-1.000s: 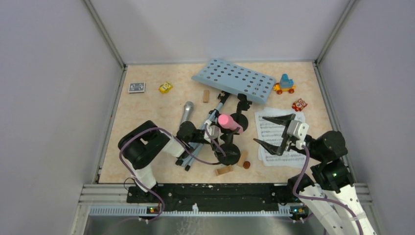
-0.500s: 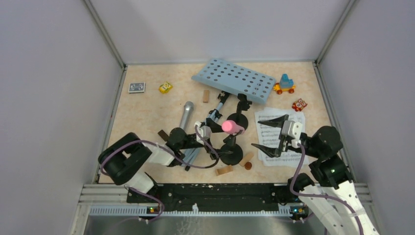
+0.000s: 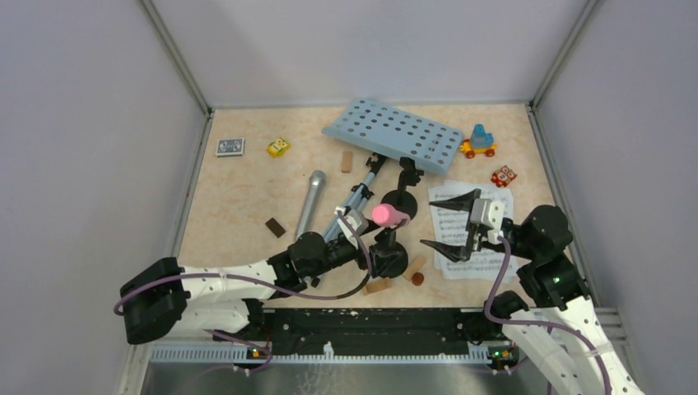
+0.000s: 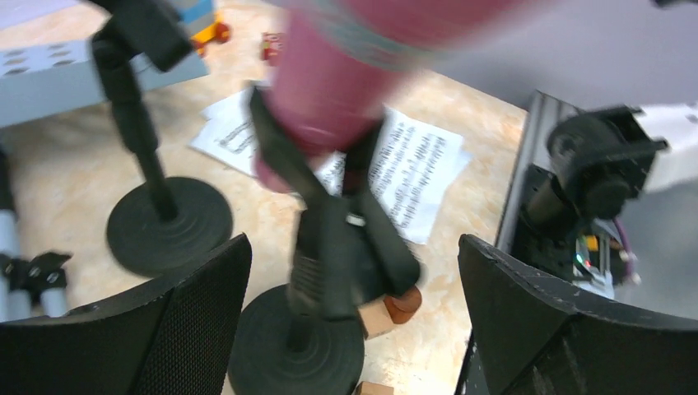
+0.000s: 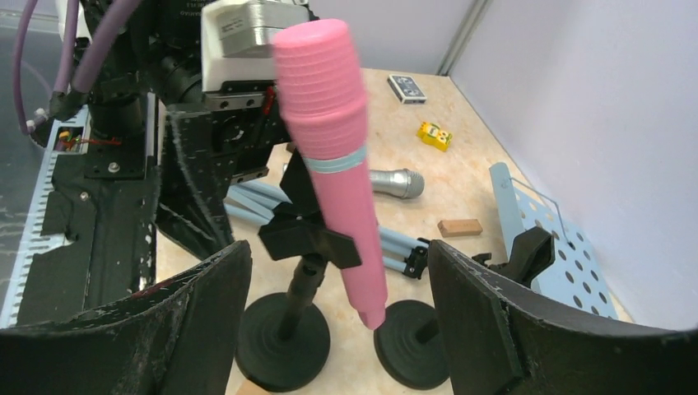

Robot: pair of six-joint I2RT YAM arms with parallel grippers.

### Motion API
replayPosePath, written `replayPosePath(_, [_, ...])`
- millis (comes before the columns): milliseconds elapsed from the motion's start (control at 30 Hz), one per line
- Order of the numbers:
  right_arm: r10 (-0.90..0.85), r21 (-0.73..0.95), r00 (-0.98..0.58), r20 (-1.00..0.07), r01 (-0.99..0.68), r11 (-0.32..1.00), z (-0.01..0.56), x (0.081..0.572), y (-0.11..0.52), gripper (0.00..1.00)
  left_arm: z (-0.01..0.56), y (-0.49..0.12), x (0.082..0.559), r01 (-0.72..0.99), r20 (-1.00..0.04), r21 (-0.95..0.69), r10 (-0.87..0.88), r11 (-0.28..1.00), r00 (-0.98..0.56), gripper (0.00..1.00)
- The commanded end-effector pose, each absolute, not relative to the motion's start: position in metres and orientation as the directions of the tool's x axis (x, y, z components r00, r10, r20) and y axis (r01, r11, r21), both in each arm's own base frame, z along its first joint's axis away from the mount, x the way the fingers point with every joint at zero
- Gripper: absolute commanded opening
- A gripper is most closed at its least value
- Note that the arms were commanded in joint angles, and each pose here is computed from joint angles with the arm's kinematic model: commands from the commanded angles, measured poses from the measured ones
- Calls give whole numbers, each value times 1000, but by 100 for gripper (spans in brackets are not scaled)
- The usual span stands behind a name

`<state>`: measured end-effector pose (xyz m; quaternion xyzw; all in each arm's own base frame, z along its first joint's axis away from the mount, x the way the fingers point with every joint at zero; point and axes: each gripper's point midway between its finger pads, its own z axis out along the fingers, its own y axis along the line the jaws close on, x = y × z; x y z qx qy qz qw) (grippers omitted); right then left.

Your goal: Pack up the instrument practice props

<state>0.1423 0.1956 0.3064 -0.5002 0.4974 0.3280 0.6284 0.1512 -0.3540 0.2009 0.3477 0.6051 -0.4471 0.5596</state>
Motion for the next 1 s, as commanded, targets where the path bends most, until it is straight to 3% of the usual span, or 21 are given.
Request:
replayPosePath(0, [-45, -336, 336, -941, -906, 258, 321, 140, 201, 77, 203, -339, 178, 773, -953, -302, -188, 558, -237, 99])
replayPosePath(400, [15, -299, 305, -952, -940, 167, 328, 159, 226, 67, 208, -351, 186, 702, -948, -319, -211, 636, -238, 99])
replayPosePath(600, [-50, -343, 340, -939, -929, 137, 310, 161, 253, 73, 204, -346, 181, 700, -942, -335, -224, 630, -249, 99])
replayPosePath(900, [-33, -399, 405, -914, -876, 272, 314, 192, 265, 67, 205, -346, 171, 744, -947, -322, -212, 585, -243, 99])
replayPosePath(967, [-35, -399, 405, -914, -879, 262, 312, 193, 268, 60, 206, -346, 170, 747, -947, -322, -215, 581, -241, 99])
